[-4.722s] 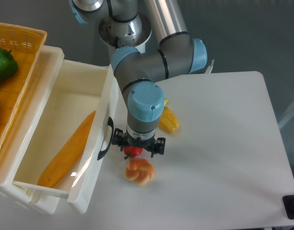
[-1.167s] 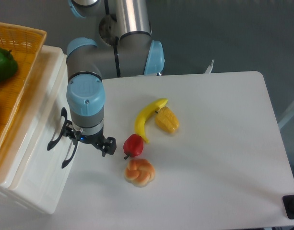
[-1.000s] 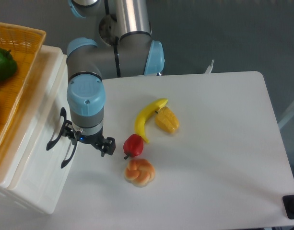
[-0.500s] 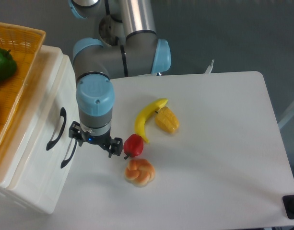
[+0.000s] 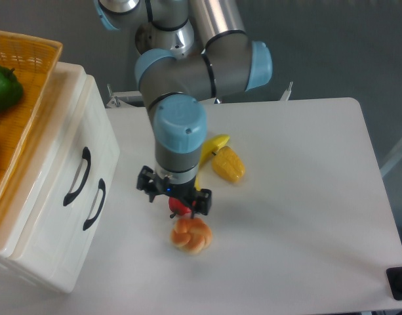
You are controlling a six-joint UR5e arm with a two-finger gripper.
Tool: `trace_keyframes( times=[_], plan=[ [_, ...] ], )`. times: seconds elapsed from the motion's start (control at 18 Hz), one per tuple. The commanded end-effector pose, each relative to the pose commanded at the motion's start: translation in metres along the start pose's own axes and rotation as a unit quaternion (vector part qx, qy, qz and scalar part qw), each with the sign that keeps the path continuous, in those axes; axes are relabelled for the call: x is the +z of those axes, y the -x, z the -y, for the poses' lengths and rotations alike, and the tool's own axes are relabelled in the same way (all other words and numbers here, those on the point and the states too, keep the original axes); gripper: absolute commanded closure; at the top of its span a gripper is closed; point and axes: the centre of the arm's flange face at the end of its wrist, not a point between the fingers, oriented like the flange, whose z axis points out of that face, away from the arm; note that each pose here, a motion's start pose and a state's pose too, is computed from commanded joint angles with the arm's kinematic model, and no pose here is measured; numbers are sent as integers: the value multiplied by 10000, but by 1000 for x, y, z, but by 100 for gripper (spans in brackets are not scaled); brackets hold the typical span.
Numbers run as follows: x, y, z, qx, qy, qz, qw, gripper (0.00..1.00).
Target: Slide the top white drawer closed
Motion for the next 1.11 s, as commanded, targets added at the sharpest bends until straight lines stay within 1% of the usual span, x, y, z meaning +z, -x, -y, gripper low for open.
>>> trace_keyframes(
  times=[0.17,0.22,0.33,0.44,0.5,0.61,0.72,0.83,0.94,1.11],
  plan=[
    [-17,19,-15,322,-23,155,9994,0],
    [-23,23,-25,444,58,249,9987,0],
    [-33,31,-49,763,475,559,9944,0],
    [-42,38,-62,948,619,689,9912,0],
    [-46,40,-66,963,624,703,9909,0],
    [-46,54,-82,988,685,619,9908,0],
    [-61,65,-100,1177,640,639,9889,0],
    [-67,76,-120,1439,630,466,9865,0],
    [-76,85,-136,1651,613,453,9833,0],
    [-85,97,-154,1748,474,462,9824,0]
  ],
)
